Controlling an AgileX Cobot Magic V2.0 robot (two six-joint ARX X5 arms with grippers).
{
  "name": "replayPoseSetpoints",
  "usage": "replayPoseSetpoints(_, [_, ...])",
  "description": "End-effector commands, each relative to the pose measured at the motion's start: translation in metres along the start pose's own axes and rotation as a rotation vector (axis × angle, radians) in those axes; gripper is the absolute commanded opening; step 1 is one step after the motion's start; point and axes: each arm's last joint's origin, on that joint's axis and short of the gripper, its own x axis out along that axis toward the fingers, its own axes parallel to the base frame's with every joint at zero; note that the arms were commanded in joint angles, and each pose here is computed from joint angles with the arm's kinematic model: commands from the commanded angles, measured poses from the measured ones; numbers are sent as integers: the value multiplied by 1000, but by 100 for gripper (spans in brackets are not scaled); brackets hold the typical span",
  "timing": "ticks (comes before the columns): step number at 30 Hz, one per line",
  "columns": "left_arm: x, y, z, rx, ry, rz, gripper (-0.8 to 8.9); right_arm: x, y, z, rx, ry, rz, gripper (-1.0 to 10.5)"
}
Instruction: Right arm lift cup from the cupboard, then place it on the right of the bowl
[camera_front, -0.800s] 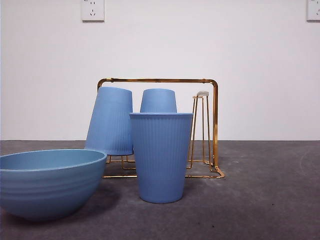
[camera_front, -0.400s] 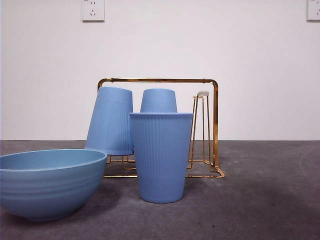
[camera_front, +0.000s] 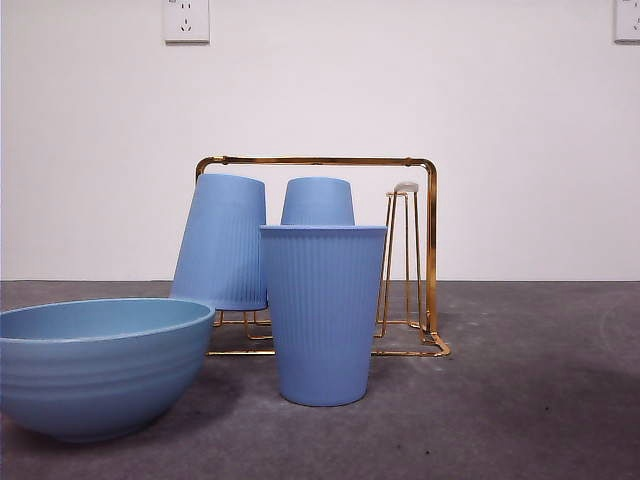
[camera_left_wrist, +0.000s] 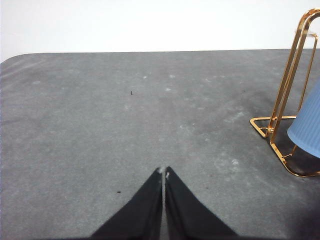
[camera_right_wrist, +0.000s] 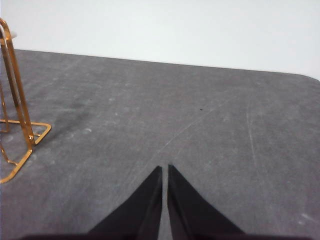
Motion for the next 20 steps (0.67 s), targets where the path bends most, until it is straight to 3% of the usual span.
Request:
replayPoseSetpoints(1, [2, 0, -7, 11, 26, 1, 6, 0, 0, -1, -13, 2, -1, 17])
replayPoseSetpoints(20, [2, 0, -7, 11, 25, 1, 5, 0, 0, -4, -12, 33, -1, 17])
